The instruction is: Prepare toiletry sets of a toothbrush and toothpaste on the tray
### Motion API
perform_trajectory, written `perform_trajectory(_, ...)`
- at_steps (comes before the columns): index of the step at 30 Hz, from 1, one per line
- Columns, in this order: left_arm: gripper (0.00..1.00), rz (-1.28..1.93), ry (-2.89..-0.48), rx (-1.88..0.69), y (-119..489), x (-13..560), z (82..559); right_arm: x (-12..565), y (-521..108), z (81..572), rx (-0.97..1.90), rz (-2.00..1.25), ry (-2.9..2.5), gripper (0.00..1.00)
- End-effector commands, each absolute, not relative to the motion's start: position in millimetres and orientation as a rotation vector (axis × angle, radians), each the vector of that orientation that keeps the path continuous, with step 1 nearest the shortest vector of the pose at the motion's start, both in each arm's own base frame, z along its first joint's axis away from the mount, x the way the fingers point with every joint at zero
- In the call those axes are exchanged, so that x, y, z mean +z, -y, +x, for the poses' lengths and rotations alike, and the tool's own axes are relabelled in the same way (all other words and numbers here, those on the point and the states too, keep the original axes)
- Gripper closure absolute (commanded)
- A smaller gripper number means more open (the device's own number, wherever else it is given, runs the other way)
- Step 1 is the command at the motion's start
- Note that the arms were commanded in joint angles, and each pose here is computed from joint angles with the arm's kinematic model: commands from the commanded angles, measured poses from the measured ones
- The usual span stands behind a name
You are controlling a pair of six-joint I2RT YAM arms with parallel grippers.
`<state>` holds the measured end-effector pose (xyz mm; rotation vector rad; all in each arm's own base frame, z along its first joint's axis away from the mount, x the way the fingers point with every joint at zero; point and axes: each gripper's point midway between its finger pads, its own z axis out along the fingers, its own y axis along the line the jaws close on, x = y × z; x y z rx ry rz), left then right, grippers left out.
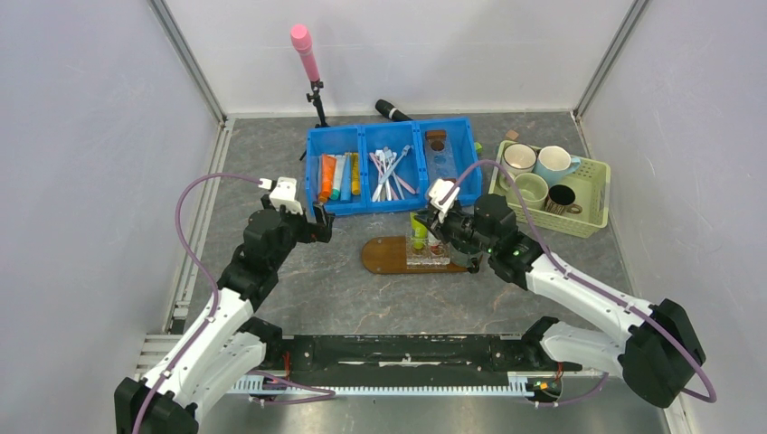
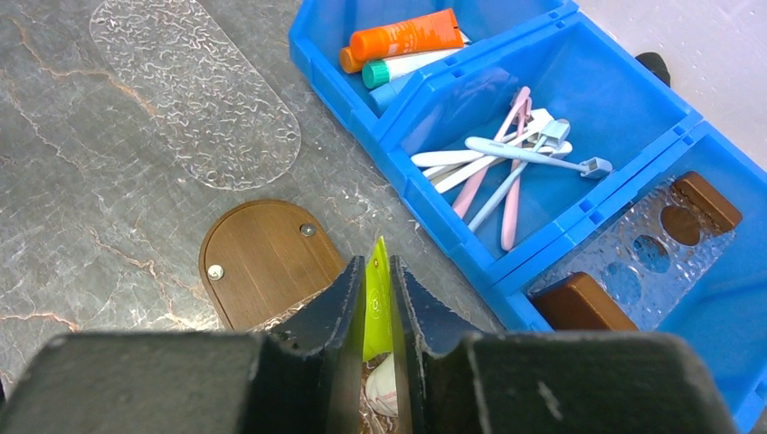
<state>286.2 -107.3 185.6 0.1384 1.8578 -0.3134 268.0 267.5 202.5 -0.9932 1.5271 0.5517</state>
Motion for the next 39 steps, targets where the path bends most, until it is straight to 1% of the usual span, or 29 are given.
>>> perform_trajectory(1, 0.0, 0.16, -1.798, -0.323, 111, 203, 291, 227, -268, 269, 0.551, -0.947, -1.465, 0.78)
perform_trajectory(4, 0.0, 0.162, -1.799, -0.325, 112, 203, 292, 235, -268, 269, 0.557, -0.946, -1.458, 0.74)
perform_trajectory(10, 0.0, 0.159, -1.785, -0.334, 113, 210, 294, 266, -266, 270, 0.551, -0.911, -1.451, 0.54)
perform_trajectory(13, 0.0, 0.151, -1.784, -0.341, 114, 215, 294, 288, -255, 281, 0.504, -0.814, -1.499, 0.35)
perform_trajectory(17, 0.0, 0.123, -1.798, -0.357, 115, 222, 296, 314, -232, 296, 0.405, -0.653, -1.559, 0.13)
perform_trajectory(18, 0.0, 0.116, -1.8, -0.361, 116, 224, 296, 319, -227, 299, 0.387, -0.619, -1.566, 0.03)
perform_trajectory(23, 0.0, 0.075, -1.817, -0.371, 116, 232, 300, 334, -208, 314, 0.307, -0.538, -1.615, 0.02)
perform_trajectory(28, 0.0, 0.059, -1.879, -0.352, 118, 232, 310, 327, -185, 336, 0.278, -0.396, -1.722, 0.02)
perform_trajectory(35, 0.01, 0.045, -2.021, -0.356, 137, 230, 345, 307, -162, 365, 0.208, -0.257, -1.877, 0.02)
perform_trajectory(37, 0.02, 0.075, -2.074, -0.393, 152, 227, 357, 304, -162, 367, 0.201, -0.254, -1.888, 0.02)
perform_trajectory(39, 0.06, 0.106, -2.123, -0.445, 169, 225, 370, 302, -160, 369, 0.194, -0.249, -1.895, 0.02)
